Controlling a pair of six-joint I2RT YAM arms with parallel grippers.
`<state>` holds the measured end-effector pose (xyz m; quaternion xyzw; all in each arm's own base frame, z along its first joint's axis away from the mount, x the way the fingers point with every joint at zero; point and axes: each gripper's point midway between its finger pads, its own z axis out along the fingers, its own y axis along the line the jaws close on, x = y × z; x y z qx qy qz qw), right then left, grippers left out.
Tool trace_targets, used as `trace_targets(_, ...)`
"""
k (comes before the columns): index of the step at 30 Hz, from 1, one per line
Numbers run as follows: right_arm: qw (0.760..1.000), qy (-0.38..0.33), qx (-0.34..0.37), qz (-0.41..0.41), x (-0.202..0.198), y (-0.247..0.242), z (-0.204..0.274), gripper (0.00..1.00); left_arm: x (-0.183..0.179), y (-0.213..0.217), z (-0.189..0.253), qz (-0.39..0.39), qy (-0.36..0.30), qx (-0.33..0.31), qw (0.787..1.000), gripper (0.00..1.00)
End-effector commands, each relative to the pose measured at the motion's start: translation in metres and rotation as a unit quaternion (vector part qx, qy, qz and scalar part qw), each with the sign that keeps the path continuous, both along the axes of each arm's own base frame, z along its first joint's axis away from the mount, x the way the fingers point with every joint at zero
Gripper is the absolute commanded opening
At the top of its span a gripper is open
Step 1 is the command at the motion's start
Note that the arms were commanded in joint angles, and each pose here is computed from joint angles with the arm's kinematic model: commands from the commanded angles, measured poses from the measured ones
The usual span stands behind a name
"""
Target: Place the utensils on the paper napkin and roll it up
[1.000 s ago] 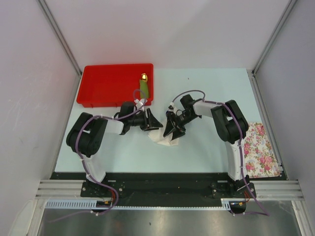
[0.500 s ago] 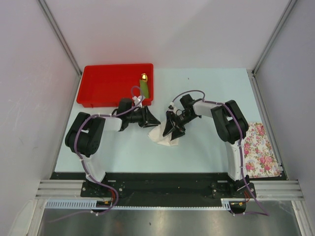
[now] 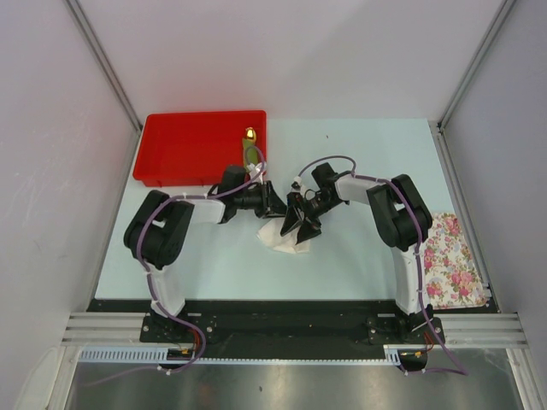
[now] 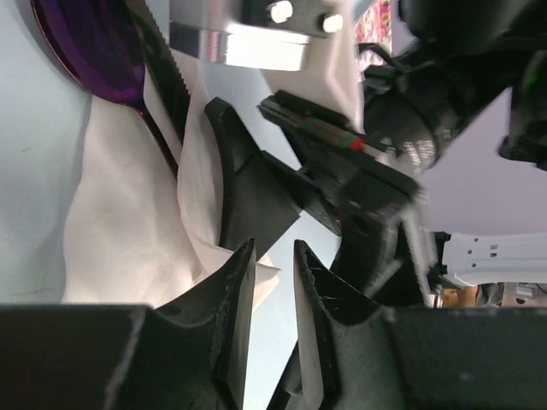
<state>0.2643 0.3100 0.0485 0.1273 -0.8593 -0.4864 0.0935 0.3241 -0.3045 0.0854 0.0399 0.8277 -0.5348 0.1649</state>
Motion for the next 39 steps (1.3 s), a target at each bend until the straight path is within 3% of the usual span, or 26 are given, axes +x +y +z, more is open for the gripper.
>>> trace_targets(1,0.997,-0.077,-0.018,0.002,0.017,0.001,-0.013,0.89,0.005,-0.015,0.003,-0.005,0.01,-0.022,1.0,0.29)
trace_targets(11,0.997,-0.077,-0.014,0.002,0.017,0.002,-0.014,0.86,-0.002,-0.027,-0.006,-0.03,0.023,-0.033,0.999,0.23)
trace_targets(17,0.997,-0.077,-0.015,0.002,0.017,0.001,-0.015,0.86,-0.007,-0.022,-0.021,-0.047,0.027,0.003,0.998,0.22)
trace_targets(28,0.997,-0.074,-0.016,0.005,0.016,0.001,-0.014,0.85,-0.005,0.002,-0.035,-0.056,0.009,0.065,0.996,0.11)
trace_targets(39,0.997,-0.073,-0.015,0.006,0.015,0.002,-0.015,0.83,0.0,-0.014,-0.003,-0.064,-0.008,-0.007,0.998,0.12)
